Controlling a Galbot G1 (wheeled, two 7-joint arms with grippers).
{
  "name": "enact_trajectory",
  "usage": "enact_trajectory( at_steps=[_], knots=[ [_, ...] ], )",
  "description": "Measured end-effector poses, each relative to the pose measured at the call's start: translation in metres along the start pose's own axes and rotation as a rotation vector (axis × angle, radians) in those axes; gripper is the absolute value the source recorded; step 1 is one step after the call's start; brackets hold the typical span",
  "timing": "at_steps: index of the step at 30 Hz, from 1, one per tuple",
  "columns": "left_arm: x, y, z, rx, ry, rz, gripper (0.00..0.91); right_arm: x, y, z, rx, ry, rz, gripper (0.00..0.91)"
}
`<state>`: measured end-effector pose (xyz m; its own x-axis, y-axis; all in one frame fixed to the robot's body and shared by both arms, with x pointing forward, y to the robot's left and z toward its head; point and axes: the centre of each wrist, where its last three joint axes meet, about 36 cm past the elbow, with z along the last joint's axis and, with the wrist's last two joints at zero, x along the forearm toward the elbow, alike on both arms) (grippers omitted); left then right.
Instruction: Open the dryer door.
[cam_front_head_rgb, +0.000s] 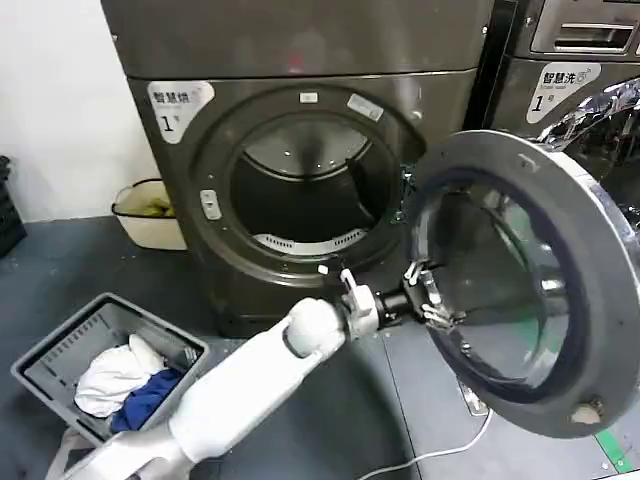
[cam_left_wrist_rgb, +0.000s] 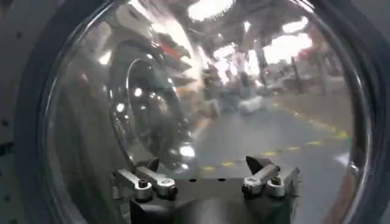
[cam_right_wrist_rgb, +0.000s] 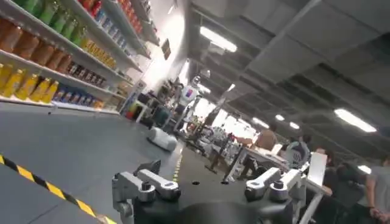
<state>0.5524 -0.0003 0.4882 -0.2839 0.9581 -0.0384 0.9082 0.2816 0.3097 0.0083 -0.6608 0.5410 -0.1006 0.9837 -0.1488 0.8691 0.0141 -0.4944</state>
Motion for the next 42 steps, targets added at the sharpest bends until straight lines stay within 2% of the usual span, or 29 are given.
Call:
enact_trajectory(
  at_steps=[12, 32, 42],
  knots=[
    [-0.03, 0.002, 0.001, 0.014, -0.006, 0.001, 0.907, -0.006, -0.007, 0.001, 0.015, -0.019, 0.019, 0.907],
    [-0.033, 0.0, 0.003, 0.017, -0.003, 0.007, 0.907, -0.002, -0.001, 0.002, 0.014, -0.024, 0.0, 0.907],
    [-0.05, 0.001, -0.004, 0.01, -0.019, 0.017, 0.907, 0.0, -0.001, 0.004, 0.012, -0.024, -0.002, 0.907]
  ],
)
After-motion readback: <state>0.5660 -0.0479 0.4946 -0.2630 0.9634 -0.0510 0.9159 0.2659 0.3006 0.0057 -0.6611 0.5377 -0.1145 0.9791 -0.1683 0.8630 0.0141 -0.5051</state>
